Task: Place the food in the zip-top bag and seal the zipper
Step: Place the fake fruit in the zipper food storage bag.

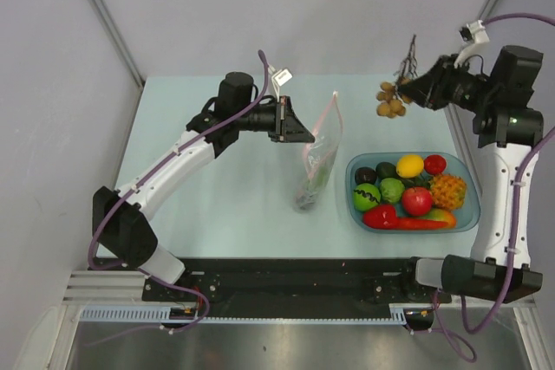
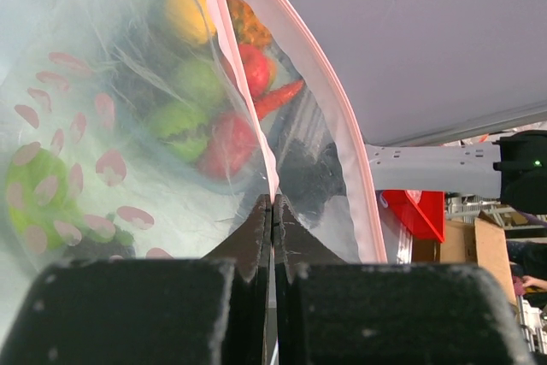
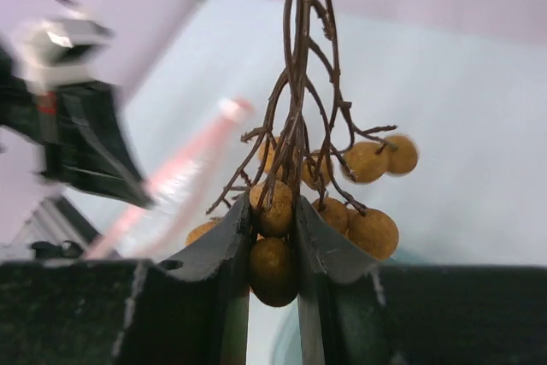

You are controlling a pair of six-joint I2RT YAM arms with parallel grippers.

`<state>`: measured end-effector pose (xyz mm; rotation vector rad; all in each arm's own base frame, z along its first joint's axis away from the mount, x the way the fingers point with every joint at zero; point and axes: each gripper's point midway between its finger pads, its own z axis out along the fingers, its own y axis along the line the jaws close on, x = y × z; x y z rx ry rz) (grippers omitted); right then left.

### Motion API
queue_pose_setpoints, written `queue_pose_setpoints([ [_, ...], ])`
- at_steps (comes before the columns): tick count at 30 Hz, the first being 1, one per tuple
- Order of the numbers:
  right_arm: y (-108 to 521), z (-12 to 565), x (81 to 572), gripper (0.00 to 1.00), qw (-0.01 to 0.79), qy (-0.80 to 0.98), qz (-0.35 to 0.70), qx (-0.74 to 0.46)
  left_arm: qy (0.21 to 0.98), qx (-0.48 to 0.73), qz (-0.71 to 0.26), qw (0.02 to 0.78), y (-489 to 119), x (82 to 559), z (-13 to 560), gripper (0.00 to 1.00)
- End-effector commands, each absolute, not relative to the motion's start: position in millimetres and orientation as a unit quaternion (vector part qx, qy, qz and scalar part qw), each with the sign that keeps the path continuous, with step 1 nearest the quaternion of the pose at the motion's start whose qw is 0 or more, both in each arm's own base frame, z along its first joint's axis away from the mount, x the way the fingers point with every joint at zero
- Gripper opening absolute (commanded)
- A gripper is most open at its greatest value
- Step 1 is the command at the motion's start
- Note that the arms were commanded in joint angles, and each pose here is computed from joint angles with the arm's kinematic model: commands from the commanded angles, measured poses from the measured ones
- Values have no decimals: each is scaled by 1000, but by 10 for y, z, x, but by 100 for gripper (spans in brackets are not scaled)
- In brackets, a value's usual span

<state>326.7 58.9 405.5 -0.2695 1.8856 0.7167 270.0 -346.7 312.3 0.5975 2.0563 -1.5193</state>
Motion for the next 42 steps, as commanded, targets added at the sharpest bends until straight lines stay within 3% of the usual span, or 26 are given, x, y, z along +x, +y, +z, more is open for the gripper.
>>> queue_pose_setpoints([
  [1,1227,4956,3179,0,590,680,407,-155,743,245,-562,269,-3504,2700,3215,0],
  [8,1966,5138,3045,0,562,630,491,-216,739,254,-564,267,-3499,2667,3244,0],
  [16,2281,4342,2964,0,473,673,521,-229,727,253,-578,272,-3465,2647,3369,1],
  [23,2054,3740,2819,0,465,720,434,-277,723,249,-581,278,-3410,2629,3450,0],
  [42,1993,3455,2335,0,475,696,223,-491,738,217,-578,271,-3436,2788,3402,0],
])
